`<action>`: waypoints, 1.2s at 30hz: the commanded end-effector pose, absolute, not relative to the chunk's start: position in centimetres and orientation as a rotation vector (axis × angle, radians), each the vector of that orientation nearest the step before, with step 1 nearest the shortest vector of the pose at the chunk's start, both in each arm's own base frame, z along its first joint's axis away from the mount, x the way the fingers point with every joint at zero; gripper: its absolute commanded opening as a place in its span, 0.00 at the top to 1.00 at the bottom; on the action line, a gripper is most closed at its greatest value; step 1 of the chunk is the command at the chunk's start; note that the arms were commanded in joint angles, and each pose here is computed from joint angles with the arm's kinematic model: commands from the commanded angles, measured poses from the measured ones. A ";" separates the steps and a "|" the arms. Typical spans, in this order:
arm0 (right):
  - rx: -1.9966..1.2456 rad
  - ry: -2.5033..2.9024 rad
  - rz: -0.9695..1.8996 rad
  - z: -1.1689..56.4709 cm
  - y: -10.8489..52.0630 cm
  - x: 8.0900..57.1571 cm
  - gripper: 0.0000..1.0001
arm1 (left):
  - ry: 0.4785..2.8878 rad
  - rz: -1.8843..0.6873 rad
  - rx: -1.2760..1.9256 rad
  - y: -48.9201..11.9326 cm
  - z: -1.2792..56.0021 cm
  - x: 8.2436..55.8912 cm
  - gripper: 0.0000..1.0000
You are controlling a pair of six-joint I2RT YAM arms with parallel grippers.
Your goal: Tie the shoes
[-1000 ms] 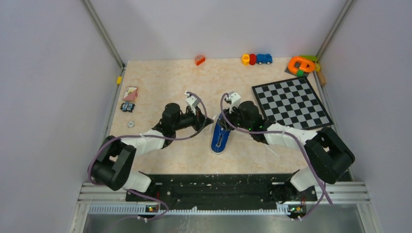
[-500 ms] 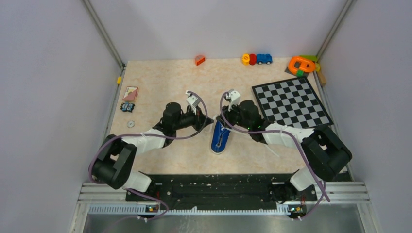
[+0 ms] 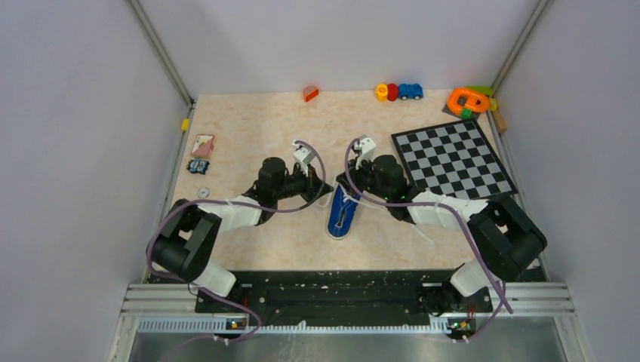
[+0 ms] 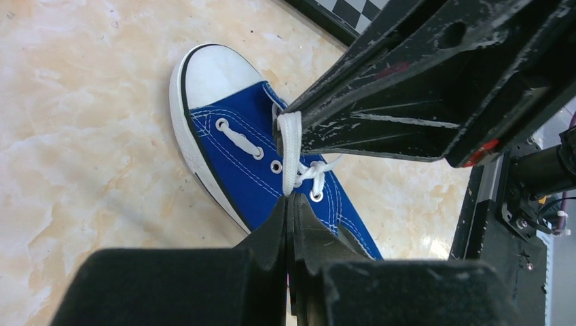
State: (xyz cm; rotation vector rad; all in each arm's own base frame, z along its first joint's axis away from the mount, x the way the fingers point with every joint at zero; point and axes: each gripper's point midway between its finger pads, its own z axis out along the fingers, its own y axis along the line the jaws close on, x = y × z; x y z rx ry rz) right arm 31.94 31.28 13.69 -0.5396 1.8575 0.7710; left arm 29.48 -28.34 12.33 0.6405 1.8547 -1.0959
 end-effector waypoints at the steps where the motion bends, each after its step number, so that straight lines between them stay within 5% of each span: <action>1: -0.462 1.779 0.824 16.6 31.3 32.3 1.00 | 1.808 -1.127 0.636 -29.2 13.5 30.6 1.00; 6: -0.390 1.838 0.836 15.7 30.7 32.3 1.00 | 1.798 -1.147 0.625 -30.1 13.4 30.7 0.99; 14: -0.284 1.905 0.823 14.7 29.3 32.7 1.00 | 1.785 -1.035 0.516 -29.2 13.7 31.2 0.84; 22: -0.208 1.975 0.798 14.9 29.0 33.2 1.00 | 1.763 -0.824 0.429 -28.0 14.1 30.8 0.60; 36: -0.151 2.014 0.842 15.7 29.5 33.2 1.00 | 1.721 -0.747 0.554 -29.6 13.9 31.1 0.57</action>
